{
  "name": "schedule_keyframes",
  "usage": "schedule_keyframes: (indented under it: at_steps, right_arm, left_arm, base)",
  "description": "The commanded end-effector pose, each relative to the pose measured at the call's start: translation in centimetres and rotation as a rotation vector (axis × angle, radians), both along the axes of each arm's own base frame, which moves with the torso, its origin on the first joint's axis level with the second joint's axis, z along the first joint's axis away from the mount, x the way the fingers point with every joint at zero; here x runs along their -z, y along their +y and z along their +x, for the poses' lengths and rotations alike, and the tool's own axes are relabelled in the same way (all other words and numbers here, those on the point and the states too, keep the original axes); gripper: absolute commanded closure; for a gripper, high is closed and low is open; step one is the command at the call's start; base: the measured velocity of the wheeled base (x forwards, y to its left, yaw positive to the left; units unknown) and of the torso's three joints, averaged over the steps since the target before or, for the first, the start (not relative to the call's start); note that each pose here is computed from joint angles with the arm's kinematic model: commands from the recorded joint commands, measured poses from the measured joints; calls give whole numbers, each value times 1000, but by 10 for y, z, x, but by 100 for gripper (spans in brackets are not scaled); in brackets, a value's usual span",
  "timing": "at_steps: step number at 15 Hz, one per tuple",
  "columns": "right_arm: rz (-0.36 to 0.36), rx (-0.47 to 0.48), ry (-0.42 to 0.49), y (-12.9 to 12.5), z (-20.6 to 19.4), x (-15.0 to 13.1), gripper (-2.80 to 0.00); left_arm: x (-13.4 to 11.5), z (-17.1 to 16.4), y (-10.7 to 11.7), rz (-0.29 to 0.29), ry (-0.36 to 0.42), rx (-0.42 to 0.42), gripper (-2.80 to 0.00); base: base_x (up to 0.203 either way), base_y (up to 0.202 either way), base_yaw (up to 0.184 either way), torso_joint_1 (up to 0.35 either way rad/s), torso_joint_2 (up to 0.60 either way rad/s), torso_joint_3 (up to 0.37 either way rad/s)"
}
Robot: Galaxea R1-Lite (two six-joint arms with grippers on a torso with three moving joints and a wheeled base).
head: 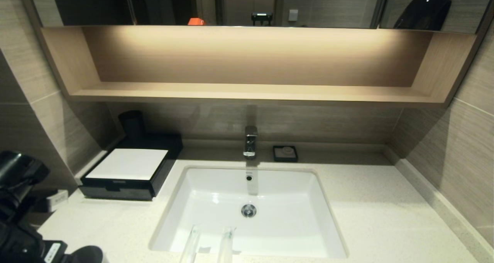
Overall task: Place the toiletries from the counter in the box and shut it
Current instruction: Pick up the cup
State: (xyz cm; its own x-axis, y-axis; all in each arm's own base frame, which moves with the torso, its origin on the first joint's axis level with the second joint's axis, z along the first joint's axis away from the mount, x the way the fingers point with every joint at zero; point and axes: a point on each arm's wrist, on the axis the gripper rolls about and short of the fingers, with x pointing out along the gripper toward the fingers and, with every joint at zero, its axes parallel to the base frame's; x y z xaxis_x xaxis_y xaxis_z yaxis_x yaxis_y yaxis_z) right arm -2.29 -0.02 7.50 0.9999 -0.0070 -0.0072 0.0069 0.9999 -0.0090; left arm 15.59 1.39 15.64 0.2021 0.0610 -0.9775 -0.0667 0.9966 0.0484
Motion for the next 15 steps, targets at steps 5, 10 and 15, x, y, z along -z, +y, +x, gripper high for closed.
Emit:
schedule_keyframes:
  at_steps: [5, 10, 15]
  right_arm:
    - [0, 1, -1, 0, 0, 0, 0]
    - [0, 0, -1, 0, 0, 0, 0]
    - [0, 0, -1, 0, 0, 0, 0]
  left_arm:
    - [17, 10, 3, -5, 36, -15, -280]
    - [22, 14, 4, -9, 59, -22, -280]
    - [26, 16, 4, -12, 71, -22, -280]
  base:
    - [0, 0, 0, 0, 0, 0]
    - [0, 0, 0, 0, 0, 0]
    - [0, 0, 0, 0, 0, 0]
